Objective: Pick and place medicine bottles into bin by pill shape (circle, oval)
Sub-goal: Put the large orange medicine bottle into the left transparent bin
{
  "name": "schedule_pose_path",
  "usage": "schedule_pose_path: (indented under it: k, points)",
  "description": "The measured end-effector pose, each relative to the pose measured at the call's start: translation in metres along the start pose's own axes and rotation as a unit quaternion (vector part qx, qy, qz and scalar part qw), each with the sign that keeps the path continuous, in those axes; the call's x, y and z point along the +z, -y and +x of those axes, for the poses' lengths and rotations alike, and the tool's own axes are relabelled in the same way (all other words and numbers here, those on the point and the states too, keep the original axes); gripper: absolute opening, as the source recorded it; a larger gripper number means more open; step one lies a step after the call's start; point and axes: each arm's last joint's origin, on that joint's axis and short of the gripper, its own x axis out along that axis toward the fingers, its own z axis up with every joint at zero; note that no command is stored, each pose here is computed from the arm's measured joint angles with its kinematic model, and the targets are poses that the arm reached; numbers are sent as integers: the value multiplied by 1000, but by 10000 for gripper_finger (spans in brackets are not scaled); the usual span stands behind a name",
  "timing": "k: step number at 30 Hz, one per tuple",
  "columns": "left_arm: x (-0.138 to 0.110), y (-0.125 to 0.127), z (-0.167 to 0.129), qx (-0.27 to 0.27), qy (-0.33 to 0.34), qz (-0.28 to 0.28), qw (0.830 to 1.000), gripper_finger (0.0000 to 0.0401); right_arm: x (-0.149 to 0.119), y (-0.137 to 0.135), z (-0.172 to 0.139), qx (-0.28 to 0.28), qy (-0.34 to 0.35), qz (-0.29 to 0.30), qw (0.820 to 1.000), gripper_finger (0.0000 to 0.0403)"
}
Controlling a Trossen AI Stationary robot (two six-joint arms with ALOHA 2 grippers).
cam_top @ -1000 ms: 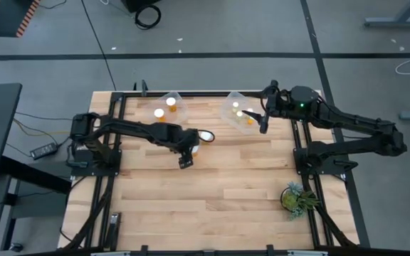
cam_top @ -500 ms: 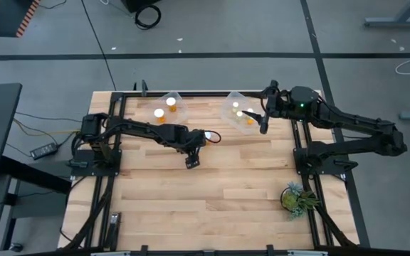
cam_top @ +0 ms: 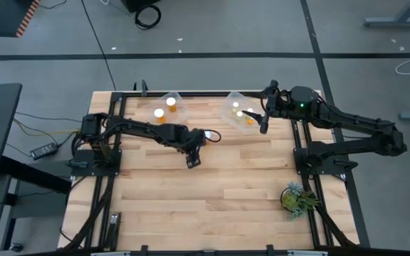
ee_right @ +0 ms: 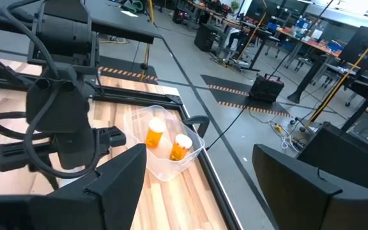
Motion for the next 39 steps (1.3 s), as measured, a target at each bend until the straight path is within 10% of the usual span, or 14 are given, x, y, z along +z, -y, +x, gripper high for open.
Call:
schedule_pose_path:
  k: [39]
  points:
    - [21,-99,-61,82,-122,-29,989,215,-1,-1,0,8,-5,-12,1000,294]
